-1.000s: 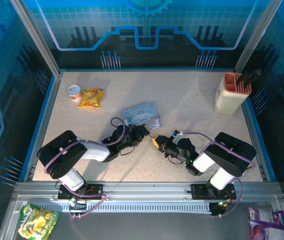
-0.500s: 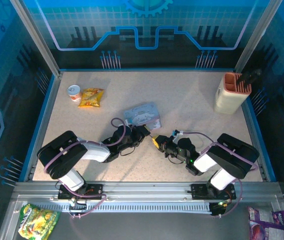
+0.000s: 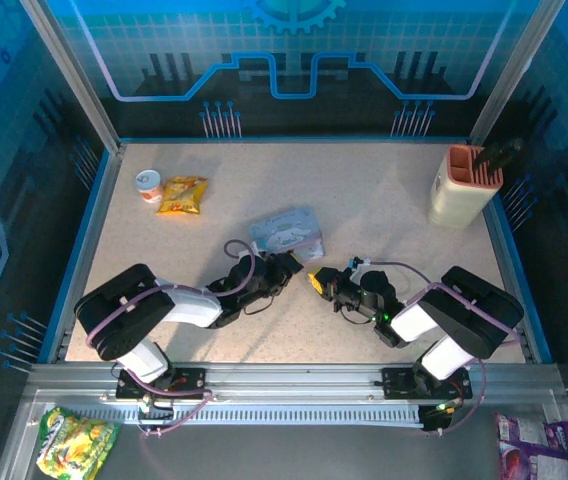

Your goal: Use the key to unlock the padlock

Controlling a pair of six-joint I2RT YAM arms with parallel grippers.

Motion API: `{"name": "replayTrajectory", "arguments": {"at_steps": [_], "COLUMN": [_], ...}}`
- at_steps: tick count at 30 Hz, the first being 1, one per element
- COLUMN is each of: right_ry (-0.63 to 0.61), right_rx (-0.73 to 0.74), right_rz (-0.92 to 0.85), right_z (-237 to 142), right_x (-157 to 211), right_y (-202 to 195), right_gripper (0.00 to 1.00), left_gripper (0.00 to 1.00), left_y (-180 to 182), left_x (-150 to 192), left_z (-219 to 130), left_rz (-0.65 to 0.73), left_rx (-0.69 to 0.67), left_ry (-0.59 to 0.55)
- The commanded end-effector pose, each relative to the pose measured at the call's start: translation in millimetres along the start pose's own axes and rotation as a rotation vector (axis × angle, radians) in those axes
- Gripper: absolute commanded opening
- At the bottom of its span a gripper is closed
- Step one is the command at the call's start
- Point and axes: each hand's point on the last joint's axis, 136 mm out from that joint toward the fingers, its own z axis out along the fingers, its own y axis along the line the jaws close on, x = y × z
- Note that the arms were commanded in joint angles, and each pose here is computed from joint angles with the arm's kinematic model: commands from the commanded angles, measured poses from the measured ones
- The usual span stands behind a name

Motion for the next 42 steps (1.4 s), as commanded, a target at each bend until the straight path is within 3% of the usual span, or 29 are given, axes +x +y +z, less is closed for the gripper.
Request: {"name": "replayTrajectory", "arguments": {"at_steps": [1, 31, 42], "right_ry": [0.026, 0.091, 0.032], "right_rx": [-0.122, -0.131, -0.123], "right_rz": [-0.007, -0.046, -0.045], "right_z": [9.5, 28.4, 20.4], "right_x": [4.6, 37.3, 14.2], "right_y": [37.0, 61.4, 52.7], "right_gripper": [0.00, 0.00, 0.00], "left_gripper": [0.00, 0.00, 0.00], "left_y": [-41.5, -54.4, -53.5], "left_x": [48.8, 56.0, 58.7], "left_z": [-8.3, 0.7, -1.0], "left_rz": [0.002, 0.021, 0.021], "left_rx": [0.137, 0.155, 0.153], "left_ry": [0.184, 0.206, 0.213]}}
